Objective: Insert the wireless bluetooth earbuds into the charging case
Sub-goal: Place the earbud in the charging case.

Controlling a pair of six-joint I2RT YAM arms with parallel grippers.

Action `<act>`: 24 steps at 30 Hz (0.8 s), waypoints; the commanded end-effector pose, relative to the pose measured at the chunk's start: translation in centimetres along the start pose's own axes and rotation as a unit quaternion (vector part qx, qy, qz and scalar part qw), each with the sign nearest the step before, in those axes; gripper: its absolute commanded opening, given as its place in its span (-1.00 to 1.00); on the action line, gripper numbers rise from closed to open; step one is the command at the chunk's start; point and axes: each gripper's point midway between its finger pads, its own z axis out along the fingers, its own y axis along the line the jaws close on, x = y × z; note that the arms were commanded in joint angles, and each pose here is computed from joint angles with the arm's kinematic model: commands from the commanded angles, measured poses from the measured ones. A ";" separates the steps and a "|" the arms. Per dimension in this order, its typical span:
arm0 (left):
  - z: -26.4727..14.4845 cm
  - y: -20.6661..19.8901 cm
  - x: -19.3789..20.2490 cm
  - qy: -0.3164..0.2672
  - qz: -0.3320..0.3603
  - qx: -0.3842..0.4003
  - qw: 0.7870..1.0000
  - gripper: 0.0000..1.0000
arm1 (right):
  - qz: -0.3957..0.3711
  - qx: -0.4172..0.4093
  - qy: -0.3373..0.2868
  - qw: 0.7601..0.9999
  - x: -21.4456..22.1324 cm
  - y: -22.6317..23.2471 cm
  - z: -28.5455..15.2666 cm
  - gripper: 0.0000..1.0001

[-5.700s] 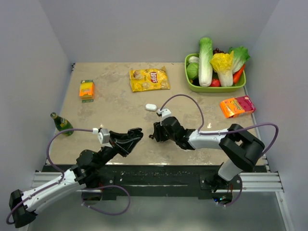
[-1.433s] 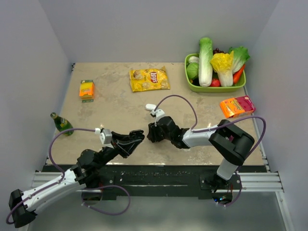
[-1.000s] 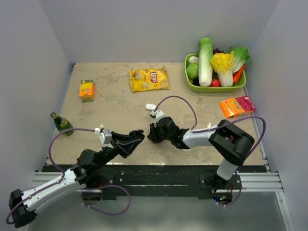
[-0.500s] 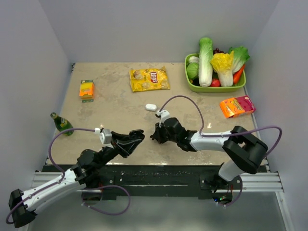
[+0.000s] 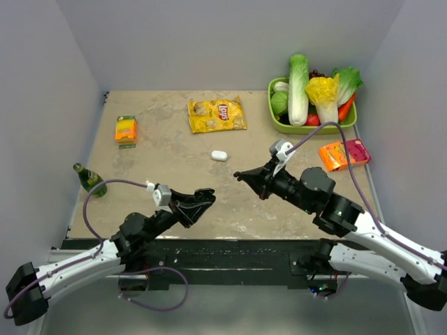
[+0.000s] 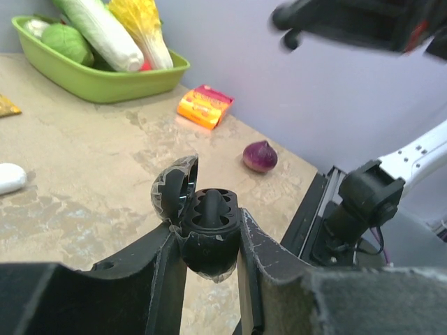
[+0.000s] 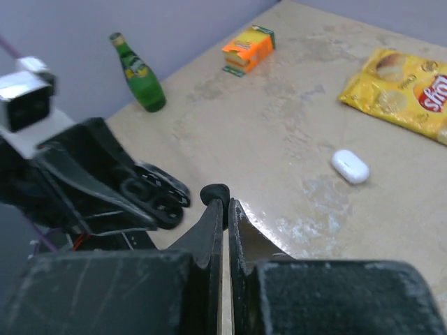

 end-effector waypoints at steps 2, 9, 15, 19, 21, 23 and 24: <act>-0.1 -0.9 2.5 0.022 0.012 0.050 0.998 -1.00 | -0.085 -0.076 0.089 0.989 1.5 4.1 -2.6 -1.00; 0.3 -5.0 2.0 0.033 0.016 0.167 0.985 -1.00 | -0.121 -0.158 0.104 0.975 2.3 8.1 -4.8 -1.00; -0.3 -6.7 1.2 0.028 0.004 0.228 0.973 -1.00 | -0.141 -0.189 0.128 0.963 3.4 8.8 -5.8 -1.00; -0.3 -7.7 1.1 0.035 -0.001 0.259 0.965 -1.00 | -0.148 -0.180 0.138 0.963 4.0 8.7 -5.8 -1.00; -0.2 -8.1 1.1 0.037 -0.004 0.269 0.962 -1.00 | -0.148 -0.182 0.134 0.963 3.9 8.9 -5.8 -1.00; 0.0 -8.2 1.2 0.040 -0.008 0.274 0.961 -1.00 | -0.150 -0.177 0.132 0.964 3.8 8.8 -5.7 -1.00; 0.0 -8.2 1.2 0.040 -0.009 0.276 0.960 -1.00 | -0.150 -0.177 0.132 0.964 3.8 8.8 -5.6 -1.00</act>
